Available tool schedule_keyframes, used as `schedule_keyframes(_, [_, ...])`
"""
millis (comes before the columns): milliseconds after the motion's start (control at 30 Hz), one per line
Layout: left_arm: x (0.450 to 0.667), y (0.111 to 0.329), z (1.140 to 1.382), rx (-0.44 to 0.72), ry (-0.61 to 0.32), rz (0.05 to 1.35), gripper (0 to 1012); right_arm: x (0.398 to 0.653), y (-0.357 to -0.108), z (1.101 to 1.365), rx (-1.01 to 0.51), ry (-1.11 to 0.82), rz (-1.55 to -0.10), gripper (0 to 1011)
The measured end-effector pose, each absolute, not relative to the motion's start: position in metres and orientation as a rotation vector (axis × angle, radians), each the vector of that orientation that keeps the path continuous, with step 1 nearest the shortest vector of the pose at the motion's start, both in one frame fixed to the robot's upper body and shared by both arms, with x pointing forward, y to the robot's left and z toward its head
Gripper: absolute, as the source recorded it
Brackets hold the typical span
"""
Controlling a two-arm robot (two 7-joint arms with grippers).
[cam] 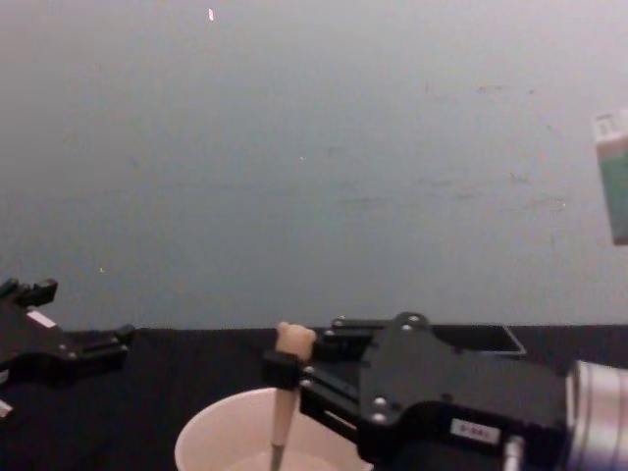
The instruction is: Pick up the stirring spoon with one hand, stir inside the cup, then place it back in its original position.
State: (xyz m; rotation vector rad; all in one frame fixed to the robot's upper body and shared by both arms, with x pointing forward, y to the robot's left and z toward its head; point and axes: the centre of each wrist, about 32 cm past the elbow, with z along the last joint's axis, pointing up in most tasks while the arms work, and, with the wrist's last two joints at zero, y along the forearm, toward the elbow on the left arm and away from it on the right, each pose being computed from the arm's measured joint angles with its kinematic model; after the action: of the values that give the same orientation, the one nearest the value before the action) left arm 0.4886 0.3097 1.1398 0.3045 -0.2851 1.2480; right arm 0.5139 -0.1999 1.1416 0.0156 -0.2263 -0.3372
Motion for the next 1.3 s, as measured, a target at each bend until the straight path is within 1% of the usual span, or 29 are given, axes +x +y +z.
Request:
schedule_keyframes(133, [0.489, 0.31, 1.14, 0.305, -0.285, 1.248, 1001, 0.517, -0.194, 1.141, 0.019, -0.227, -0.333, 212])
schedule_keyframes(300, [0.489, 0.31, 1.14, 0.304, -0.285, 1.248, 1001, 0.53, -0.185, 1.141, 0.019, -0.244, -0.36, 212])
schedule_keyframes(567, [0.489, 0.31, 1.14, 0.304, -0.285, 1.248, 1002, 0.542, -0.189, 1.141, 0.006, -0.263, -0.413, 212])
schedule_keyframes(1000, [0.489, 0.31, 1.14, 0.304, -0.285, 1.248, 1001, 0.542, -0.2, 1.141, -0.001, -0.268, -0.453, 212])
schedule_keyframes(1300, [0.489, 0.31, 1.14, 0.304, -0.285, 1.248, 1001, 0.533, -0.213, 1.143, -0.001, -0.257, -0.459, 212])
